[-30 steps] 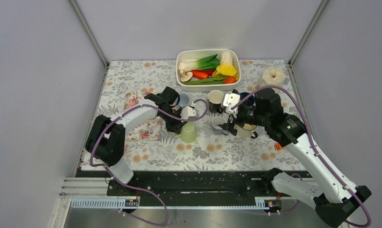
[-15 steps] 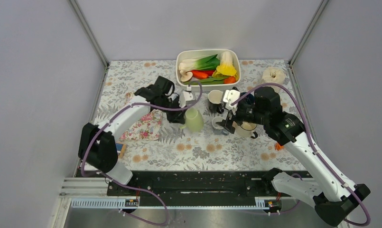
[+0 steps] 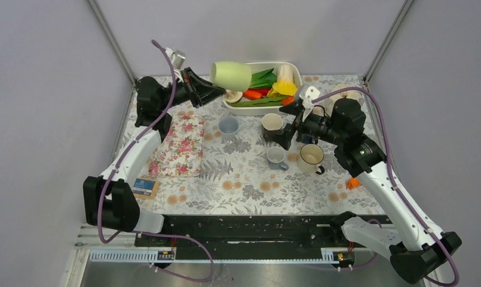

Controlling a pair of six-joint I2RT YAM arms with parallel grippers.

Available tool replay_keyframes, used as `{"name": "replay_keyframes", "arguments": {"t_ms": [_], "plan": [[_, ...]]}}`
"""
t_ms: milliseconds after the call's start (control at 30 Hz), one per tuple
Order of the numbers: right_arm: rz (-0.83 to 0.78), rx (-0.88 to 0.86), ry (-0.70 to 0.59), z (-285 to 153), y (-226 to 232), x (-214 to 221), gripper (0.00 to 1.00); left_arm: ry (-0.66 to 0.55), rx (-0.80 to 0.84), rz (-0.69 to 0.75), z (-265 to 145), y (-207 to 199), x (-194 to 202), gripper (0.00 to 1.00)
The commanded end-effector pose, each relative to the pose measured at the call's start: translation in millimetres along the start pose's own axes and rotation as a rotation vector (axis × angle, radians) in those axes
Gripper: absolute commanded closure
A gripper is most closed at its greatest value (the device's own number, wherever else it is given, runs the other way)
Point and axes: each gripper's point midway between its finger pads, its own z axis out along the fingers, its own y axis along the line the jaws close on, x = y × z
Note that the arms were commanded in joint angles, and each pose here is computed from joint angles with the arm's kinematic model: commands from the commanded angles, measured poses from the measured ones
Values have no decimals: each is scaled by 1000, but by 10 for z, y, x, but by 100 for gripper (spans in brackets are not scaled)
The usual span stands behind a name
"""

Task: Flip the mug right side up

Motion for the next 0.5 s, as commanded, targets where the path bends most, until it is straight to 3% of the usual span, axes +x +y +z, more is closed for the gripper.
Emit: {"name": "replay_keyframes", "arguments": {"t_ms": [0, 67, 300, 467], "plan": [[197, -115, -248, 75, 54, -571, 2, -277, 323, -35, -172, -781, -665, 100], [286, -175, -316, 141, 70, -603, 1, -339, 344, -119, -196, -776, -609, 100], [590, -271, -496, 439, -45, -440, 11, -393, 317, -159, -104, -896, -349, 100], [666, -297, -579, 483, -94, -385, 13, -407, 342, -158, -85, -1060, -322, 100]]}}
